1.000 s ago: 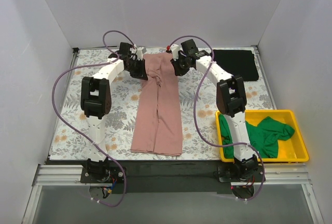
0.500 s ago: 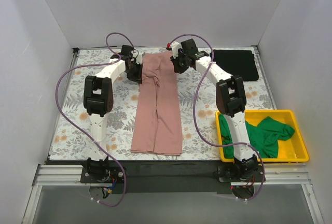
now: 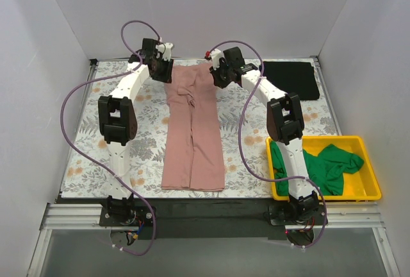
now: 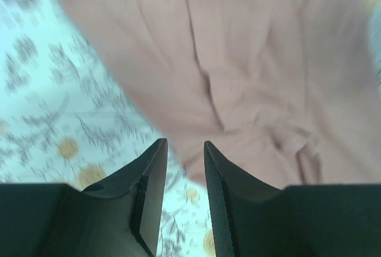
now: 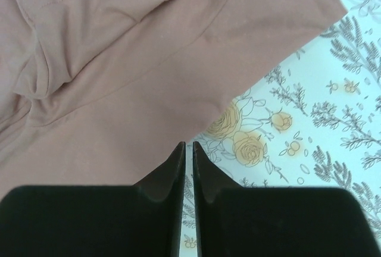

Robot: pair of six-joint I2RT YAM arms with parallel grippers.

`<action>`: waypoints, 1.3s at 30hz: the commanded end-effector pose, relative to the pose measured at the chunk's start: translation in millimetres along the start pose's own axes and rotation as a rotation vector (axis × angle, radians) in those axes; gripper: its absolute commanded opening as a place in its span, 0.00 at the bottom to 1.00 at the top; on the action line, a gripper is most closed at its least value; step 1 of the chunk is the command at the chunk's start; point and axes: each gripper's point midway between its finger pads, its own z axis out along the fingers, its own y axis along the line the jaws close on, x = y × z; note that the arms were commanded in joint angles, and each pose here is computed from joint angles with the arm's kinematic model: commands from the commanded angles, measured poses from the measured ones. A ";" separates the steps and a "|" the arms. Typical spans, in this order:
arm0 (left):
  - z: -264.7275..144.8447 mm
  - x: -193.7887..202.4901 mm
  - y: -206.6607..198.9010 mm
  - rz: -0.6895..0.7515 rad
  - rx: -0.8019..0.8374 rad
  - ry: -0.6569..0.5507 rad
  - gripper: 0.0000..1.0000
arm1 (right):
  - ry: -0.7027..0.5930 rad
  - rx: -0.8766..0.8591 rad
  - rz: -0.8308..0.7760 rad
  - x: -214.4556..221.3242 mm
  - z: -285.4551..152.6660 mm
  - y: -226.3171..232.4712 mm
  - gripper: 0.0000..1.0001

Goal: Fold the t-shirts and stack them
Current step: Fold the tshirt

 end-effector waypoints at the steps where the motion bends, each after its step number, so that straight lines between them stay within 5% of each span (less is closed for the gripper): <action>1: 0.1 -36.0 -5.2 -0.041 0.040 -0.093 0.30 | -0.113 0.010 -0.078 -34.8 -3.8 -3.3 0.15; 17: 62.8 19.3 9.9 -0.083 0.002 0.049 0.21 | -0.008 0.033 -0.430 -3.0 41.8 14.3 0.11; 23: 81.9 27.1 16.3 -0.073 -0.005 0.072 0.20 | 0.137 0.225 -0.563 25.7 64.4 -19.6 0.04; 33: 115.0 3.2 46.6 0.024 -0.112 -0.041 0.20 | 0.194 0.424 -0.642 37.7 71.3 -81.1 0.01; 39: 98.9 -38.9 40.3 0.077 -0.079 -0.171 0.25 | 0.081 0.458 -0.628 0.0 60.9 -83.1 0.04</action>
